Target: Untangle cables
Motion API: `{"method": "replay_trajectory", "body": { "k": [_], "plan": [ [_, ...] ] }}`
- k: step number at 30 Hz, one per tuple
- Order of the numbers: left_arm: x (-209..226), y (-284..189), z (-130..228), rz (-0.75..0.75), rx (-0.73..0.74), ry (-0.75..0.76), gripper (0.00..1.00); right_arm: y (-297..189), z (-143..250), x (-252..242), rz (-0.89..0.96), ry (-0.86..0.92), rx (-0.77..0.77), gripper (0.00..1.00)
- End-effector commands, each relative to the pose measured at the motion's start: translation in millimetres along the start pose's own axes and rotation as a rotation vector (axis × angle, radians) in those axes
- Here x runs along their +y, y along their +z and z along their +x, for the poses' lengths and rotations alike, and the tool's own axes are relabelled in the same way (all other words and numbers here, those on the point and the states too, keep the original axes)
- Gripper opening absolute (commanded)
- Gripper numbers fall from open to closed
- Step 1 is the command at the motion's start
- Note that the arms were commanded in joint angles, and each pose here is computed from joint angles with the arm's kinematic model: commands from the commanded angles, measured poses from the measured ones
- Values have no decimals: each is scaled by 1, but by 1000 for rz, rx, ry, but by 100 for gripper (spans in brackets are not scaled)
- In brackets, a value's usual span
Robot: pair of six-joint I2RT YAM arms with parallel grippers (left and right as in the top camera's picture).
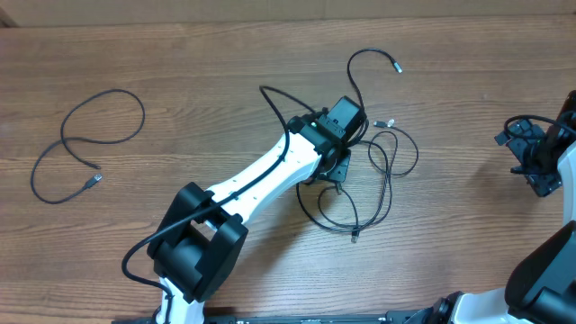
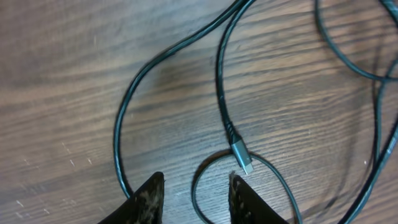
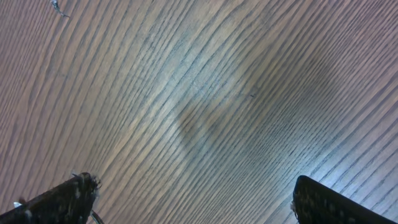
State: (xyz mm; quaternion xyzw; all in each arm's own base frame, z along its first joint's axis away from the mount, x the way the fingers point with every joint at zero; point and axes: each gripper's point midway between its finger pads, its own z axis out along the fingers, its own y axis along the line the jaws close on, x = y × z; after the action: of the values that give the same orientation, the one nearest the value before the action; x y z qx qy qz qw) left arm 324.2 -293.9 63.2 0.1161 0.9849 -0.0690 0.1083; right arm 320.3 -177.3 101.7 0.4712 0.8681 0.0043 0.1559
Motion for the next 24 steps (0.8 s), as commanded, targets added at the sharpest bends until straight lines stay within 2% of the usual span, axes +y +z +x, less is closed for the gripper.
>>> {"method": "replay_trajectory", "body": {
  "k": [1, 2, 6, 9, 14, 24],
  "plan": [
    [-4, 11, 13, -3, 34, -156, 36, -1, -2, -1, 3, 1, -10, 100],
    [-5, 11, 15, -4, 37, -185, 39, -1, -2, -1, 3, 1, -10, 100],
    [-15, 11, 12, 15, 14, -185, 38, -1, -2, -1, 3, 1, -10, 100],
    [-21, 11, 9, 30, -1, -178, 31, -1, -2, -1, 3, 1, -10, 100],
    [-30, 11, 10, 40, -17, -160, 27, -1, -2, -1, 3, 1, -10, 100],
    [-38, 29, 20, 21, 6, -132, 29, -1, -2, -1, 3, 1, -10, 100]
  ]
}}
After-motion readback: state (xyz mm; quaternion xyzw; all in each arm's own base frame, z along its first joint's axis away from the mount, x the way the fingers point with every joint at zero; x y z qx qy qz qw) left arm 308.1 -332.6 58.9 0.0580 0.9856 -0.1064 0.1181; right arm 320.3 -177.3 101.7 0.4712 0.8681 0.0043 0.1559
